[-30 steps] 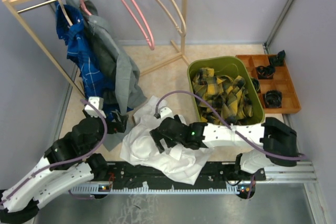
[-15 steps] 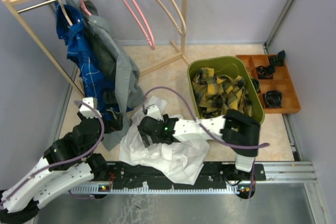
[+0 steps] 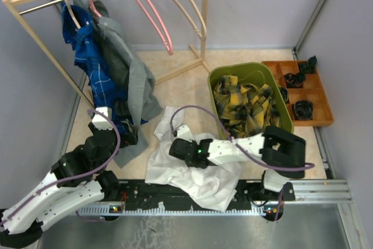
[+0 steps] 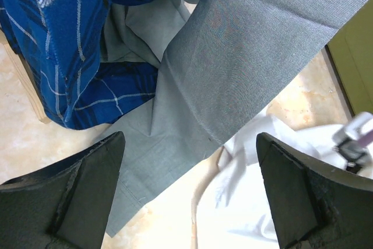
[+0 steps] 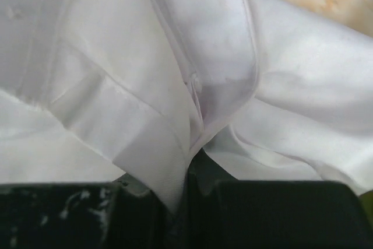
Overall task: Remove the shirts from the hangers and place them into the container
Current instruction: Pick up the shirt from the center of the board, then place the shirt in the bin.
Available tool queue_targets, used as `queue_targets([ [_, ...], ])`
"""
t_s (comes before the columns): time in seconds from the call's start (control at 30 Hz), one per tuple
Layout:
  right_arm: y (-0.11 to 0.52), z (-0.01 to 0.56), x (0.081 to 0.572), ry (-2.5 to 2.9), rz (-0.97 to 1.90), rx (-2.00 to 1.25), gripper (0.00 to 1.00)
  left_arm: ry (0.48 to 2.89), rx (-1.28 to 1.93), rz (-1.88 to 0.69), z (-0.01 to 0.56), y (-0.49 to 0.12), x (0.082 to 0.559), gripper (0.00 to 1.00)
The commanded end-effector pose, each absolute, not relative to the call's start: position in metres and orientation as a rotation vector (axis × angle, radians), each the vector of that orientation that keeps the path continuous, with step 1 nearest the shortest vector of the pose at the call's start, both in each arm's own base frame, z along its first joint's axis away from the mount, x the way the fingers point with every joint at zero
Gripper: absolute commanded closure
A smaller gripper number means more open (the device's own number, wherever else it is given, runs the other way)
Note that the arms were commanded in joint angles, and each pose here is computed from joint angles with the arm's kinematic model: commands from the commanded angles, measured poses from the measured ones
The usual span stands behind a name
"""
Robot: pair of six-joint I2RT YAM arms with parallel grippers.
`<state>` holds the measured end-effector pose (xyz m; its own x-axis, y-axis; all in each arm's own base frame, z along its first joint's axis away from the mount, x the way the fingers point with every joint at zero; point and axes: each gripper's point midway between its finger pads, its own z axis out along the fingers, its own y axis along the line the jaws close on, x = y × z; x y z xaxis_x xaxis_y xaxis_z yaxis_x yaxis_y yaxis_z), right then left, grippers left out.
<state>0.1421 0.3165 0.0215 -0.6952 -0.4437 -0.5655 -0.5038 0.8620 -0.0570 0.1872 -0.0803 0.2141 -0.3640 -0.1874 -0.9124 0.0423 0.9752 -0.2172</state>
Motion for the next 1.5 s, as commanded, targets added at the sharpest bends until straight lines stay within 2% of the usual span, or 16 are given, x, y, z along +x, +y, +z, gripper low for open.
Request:
queue_targets([
  [0.0,0.321,0.071,0.139,2.326,0.357,-0.675,0.91,1.9,-0.135,-0.259,0.226,-0.076,0.187,0.01],
  [0.13,0.327,0.14,0.144,2.146,0.578,-0.593,0.91,1.904,-0.132,-0.255,0.224,-0.077,0.187,0.01],
  [0.23,0.315,0.197,0.15,1.984,0.699,-0.484,0.96,1.909,-0.13,-0.248,0.224,-0.077,0.188,0.01],
  [0.37,0.278,0.268,0.154,1.772,0.837,-0.303,1.0,1.914,-0.128,-0.242,0.222,-0.078,0.188,0.01],
  [0.5,0.232,0.308,0.161,1.658,0.829,-0.158,1.0,1.916,-0.124,-0.242,0.222,-0.079,0.189,0.01],
  [0.7,0.172,0.313,0.177,1.692,0.578,-0.036,1.0,1.92,-0.119,-0.24,0.221,-0.08,0.189,0.01],
  [0.87,0.152,0.328,0.187,1.666,0.425,-0.016,1.0,1.925,-0.114,-0.237,0.22,-0.081,0.19,0.01],
  [1.17,0.087,0.37,0.207,1.559,-0.065,0.108,1.0,1.925,-0.116,-0.234,0.22,-0.081,0.19,0.01],
  [1.3,0.074,0.375,0.221,1.57,-0.094,0.12,1.0,1.928,-0.112,-0.233,0.22,-0.081,0.19,0.01],
  [1.47,0.076,0.337,0.251,1.752,-0.079,0.088,1.0,1.928,-0.113,-0.233,0.22,-0.081,0.19,0.01],
])
